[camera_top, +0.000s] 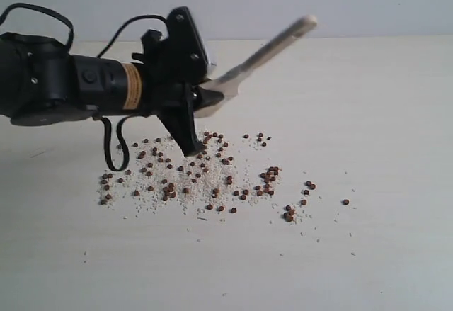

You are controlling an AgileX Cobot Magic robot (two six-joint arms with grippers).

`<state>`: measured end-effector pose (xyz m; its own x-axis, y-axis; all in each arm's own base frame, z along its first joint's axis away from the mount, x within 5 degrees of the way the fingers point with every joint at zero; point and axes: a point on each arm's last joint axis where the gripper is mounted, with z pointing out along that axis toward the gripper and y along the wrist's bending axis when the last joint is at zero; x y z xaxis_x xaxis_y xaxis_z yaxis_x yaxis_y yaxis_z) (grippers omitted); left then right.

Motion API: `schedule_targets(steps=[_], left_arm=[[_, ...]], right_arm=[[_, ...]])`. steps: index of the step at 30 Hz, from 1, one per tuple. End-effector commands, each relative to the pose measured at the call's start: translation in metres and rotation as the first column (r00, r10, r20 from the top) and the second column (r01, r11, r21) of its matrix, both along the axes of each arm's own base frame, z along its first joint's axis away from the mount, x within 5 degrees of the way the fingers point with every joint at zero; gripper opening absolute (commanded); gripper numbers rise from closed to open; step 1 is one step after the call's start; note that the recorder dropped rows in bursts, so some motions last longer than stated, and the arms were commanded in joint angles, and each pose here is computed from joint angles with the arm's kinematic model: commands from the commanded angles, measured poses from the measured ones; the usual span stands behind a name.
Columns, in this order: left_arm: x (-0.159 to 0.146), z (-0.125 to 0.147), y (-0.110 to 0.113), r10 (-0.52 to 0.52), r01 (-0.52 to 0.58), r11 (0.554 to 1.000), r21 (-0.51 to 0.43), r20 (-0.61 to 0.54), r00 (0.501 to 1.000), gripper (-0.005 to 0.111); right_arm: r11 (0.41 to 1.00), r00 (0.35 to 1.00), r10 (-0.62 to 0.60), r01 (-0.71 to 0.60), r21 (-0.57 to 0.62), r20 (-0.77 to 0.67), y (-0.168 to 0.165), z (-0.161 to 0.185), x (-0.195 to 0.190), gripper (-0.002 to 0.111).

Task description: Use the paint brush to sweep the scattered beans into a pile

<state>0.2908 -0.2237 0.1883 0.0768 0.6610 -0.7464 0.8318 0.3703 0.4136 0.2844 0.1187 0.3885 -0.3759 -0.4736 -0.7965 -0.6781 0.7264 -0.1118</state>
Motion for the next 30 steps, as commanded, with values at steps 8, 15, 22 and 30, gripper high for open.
schedule_targets(steps=[8,15,22,30], left_arm=[[0.027,0.027,0.083,-0.205,0.147,0.892,-0.428,-0.092,0.975,0.000],[0.029,0.037,0.128,-0.254,0.170,0.826,-0.537,-0.087,0.963,0.000],[0.027,0.033,0.116,-0.294,0.212,0.823,-0.526,-0.077,0.953,0.000],[0.023,0.035,0.101,-0.324,0.251,0.809,-0.532,-0.046,0.945,0.000]], right_arm=[[0.962,0.943,0.269,-0.273,-0.005,0.198,0.018,-0.069,-0.003,0.076],[0.858,0.863,0.417,-0.477,0.191,0.284,0.042,-0.087,0.004,0.076],[0.720,0.782,0.522,-0.618,0.315,0.340,0.062,-0.094,0.026,0.076],[0.554,0.690,0.591,-0.724,0.410,0.418,0.078,-0.090,0.047,0.076]])
